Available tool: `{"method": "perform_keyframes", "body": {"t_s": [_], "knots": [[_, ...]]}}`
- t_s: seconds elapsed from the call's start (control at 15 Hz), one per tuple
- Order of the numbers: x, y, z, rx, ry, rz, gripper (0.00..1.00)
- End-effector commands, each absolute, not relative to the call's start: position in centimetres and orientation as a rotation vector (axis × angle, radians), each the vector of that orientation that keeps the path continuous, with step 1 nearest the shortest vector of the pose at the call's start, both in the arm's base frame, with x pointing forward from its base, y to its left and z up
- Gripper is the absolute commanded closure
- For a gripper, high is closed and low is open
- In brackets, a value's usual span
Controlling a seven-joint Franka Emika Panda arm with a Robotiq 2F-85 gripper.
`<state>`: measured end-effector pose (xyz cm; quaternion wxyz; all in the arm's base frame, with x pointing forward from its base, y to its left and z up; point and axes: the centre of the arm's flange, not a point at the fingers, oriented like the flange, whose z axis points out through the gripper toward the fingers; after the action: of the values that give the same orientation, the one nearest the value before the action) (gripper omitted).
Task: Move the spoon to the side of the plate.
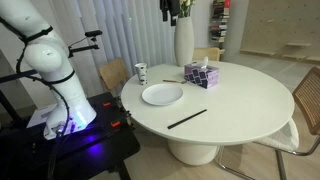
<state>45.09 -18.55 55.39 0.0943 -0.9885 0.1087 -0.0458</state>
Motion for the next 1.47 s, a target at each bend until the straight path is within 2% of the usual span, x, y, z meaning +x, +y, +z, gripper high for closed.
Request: {"method": "perform_keyframes", "body": {"t_s": [0.0, 0.67, 1.4], "knots": [[45.1, -18.6, 55.4, -2.932, 0.322, -0.136, 0.0], [45.5, -18.5, 55.3, -2.937, 0.336, -0.133, 0.0], [56.3, -11.1, 48.4, -2.988, 0.492, 0.006, 0.0]]}}
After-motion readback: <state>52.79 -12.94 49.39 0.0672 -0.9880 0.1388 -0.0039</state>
